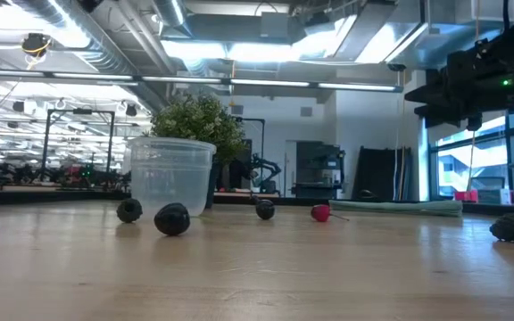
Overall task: Pick and placing Produce into tupperware
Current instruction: Put the red strawberry into the transparent container
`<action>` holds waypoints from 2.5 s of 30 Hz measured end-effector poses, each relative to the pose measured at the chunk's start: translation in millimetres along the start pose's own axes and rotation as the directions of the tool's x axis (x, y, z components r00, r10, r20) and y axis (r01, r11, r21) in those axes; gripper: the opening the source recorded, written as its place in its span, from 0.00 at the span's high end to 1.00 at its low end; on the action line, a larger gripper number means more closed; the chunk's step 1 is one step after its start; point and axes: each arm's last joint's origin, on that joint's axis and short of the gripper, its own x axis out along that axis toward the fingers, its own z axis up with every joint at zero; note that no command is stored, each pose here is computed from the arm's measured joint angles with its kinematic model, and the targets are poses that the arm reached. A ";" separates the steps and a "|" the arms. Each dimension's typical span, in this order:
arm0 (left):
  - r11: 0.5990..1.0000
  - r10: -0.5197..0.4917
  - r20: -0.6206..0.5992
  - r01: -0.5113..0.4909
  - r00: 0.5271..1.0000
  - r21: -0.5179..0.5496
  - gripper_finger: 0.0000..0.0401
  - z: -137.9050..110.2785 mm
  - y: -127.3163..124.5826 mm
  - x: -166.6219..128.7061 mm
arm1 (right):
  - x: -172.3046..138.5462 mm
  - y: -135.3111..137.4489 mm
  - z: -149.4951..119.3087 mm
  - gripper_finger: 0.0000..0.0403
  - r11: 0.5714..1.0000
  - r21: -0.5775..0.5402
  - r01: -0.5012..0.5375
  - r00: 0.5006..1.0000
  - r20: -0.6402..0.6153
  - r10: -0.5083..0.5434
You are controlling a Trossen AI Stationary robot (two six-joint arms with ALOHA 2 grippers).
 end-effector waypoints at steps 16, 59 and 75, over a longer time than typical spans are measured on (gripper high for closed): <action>0.971 -0.160 -0.312 0.092 0.936 -0.221 0.82 21.7 -44.9 79.7 | 0.0 0.0 -0.1 0.29 1.000 -0.004 0.000 1.000 -0.001 0.000; 0.988 -0.126 -0.731 0.016 0.671 -0.155 0.44 -60.8 -101.2 131.0 | 0.0 -0.1 -0.9 0.29 1.000 -0.007 0.001 1.000 -0.009 -0.001; 0.973 -0.155 -0.755 -0.032 0.637 -0.227 0.46 -119.4 -114.8 150.6 | 0.0 -0.1 -0.9 0.29 1.000 -0.007 0.001 1.000 -0.009 -0.001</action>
